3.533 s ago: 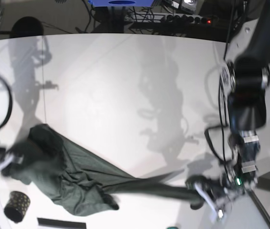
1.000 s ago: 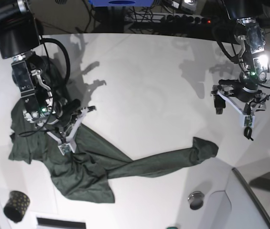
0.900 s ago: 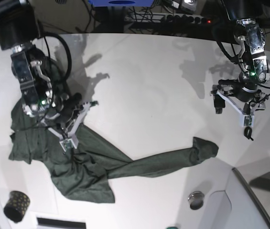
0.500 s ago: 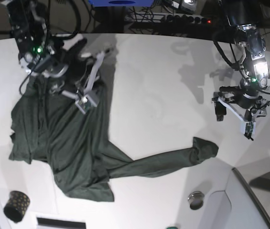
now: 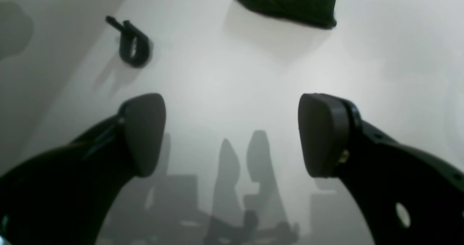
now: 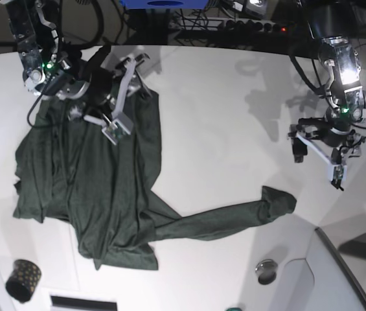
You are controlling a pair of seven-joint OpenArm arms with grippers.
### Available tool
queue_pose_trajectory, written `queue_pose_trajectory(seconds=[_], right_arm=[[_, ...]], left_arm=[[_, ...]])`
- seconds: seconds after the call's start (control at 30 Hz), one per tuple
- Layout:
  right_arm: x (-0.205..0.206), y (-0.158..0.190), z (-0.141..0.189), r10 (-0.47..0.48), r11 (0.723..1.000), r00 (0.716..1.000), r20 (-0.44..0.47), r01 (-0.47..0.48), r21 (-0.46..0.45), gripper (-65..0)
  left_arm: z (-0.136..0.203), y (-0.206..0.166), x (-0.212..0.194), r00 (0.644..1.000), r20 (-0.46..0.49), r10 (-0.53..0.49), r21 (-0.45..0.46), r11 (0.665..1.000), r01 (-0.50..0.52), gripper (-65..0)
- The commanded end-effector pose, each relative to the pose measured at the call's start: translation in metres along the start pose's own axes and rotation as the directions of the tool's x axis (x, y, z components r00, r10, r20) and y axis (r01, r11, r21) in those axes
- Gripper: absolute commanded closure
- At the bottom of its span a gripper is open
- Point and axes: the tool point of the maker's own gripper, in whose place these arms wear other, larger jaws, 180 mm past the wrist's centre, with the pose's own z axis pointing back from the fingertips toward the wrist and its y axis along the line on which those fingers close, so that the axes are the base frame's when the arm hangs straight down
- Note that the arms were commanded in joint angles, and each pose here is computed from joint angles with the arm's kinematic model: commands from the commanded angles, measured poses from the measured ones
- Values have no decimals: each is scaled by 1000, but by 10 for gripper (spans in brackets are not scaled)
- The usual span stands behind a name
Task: Layout the t-shirt on the table in an organized manner, then fold the t-shirt properly
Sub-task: 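Drag the shirt body with the right gripper toward the left gripper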
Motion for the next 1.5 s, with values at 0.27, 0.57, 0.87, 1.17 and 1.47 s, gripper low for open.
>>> queue_pose_trajectory(seconds=[0.27,0.57,0.87,1.17,1.47], right_arm=[[87,-46,-65,-85,988,994,65,93,-122,-290],[68,-64,-119,-84,974,996,-44,73,-213,-291],[42,-72,-139,-124,966,988,-88,100,-239,-191],[114,12,-93,3,999,996,91,0,-33,-5],[129,115,-68,175,961,978,117,-196,195,-6]], left_arm=[[26,19,-33,995,57,-77,22,997,75,-548],[26,16,-40,996,48,-70,16,997,69,-548],[26,15,-40,996,49,-68,14,998,67,-548],[26,18,-38,996,53,-71,18,997,70,-548],[22,20,-24,994,80,-69,25,997,67,-548]])
